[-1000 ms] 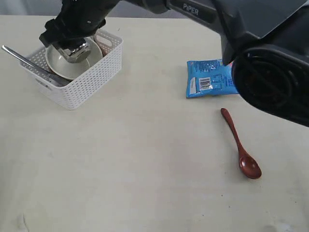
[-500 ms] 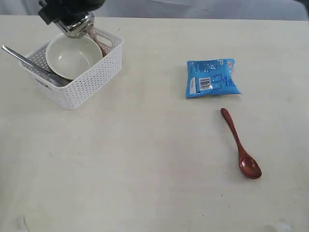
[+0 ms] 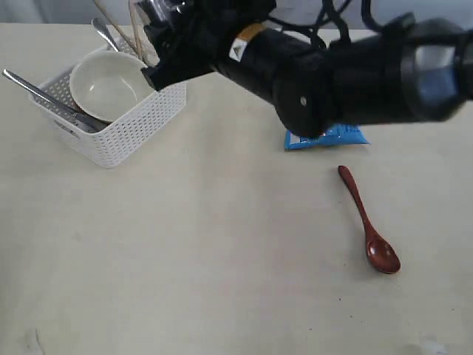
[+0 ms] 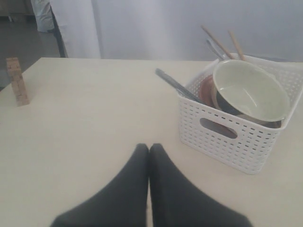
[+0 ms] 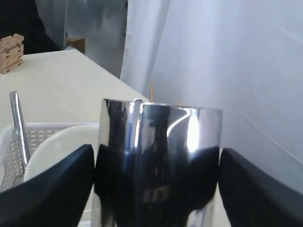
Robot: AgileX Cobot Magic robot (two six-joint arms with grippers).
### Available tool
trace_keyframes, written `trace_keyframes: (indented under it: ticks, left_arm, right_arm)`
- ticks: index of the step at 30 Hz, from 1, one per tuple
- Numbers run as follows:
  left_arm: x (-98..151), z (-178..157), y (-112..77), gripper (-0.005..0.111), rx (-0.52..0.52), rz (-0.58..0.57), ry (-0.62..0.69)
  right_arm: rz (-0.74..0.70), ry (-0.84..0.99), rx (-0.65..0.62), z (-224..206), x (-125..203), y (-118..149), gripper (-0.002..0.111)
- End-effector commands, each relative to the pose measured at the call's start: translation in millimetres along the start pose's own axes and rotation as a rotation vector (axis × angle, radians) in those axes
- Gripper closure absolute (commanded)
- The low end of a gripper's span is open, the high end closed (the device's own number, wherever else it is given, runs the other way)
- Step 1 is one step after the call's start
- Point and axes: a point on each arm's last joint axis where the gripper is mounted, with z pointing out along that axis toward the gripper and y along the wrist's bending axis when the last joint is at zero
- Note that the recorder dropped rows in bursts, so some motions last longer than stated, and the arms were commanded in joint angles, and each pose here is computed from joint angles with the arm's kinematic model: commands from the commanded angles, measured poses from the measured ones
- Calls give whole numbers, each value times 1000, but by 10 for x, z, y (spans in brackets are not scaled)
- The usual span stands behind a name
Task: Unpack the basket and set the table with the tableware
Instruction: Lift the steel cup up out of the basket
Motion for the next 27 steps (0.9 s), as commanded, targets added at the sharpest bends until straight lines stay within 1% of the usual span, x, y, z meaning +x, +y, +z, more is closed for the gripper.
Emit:
trace_keyframes:
  ticks: [1, 5, 8, 11, 14, 17, 18, 19, 20, 21, 23, 24, 26, 27]
  left_arm:
    - [-2, -3, -1, 107, 2, 3, -10]
    - [-2, -3, -1, 107, 2, 3, -10]
    - [-2, -3, -1, 107, 2, 3, -10]
    - [-2, -3, -1, 107, 2, 3, -10]
    - [-2, -3, -1, 107, 2, 3, -10]
    - [-2, -3, -1, 107, 2, 3, -10]
    - [-10, -3, 4, 107, -3, 63, -18]
    - [-32, -4, 1, 107, -3, 97, -43]
    - [-90, -8, -18, 107, 16, 90, -108]
    - [-139, -15, -37, 107, 37, 52, -162]
    - [-246, -41, -69, 107, 92, -95, -278]
    - [-288, -55, -77, 107, 111, -142, -323]
    - [-414, -112, -99, 107, 159, -183, -469]
    - [-465, -142, -108, 107, 188, -223, -530]
  right_arm:
    - [43, -160, -22, -188, 127, 125, 109]
    - [43, -251, -60, -340, 294, 304, 109]
    - [38, -257, -89, -414, 373, 417, 109]
    - [50, -256, -94, -495, 466, 418, 109]
    - [53, -293, -85, -633, 565, 404, 109]
    - [74, -265, -85, -720, 662, 395, 109]
    - [76, -263, -86, -724, 668, 395, 109]
    - [76, -263, -86, -724, 668, 395, 109]
    - [76, -263, -86, -724, 668, 395, 109]
    - [76, -263, -86, -724, 668, 395, 109]
    - [76, -263, -86, -724, 668, 395, 109]
    - [78, -263, -86, -724, 668, 395, 109]
    - [84, -262, -87, -724, 668, 395, 109]
    - [84, -262, -87, -724, 668, 395, 109]
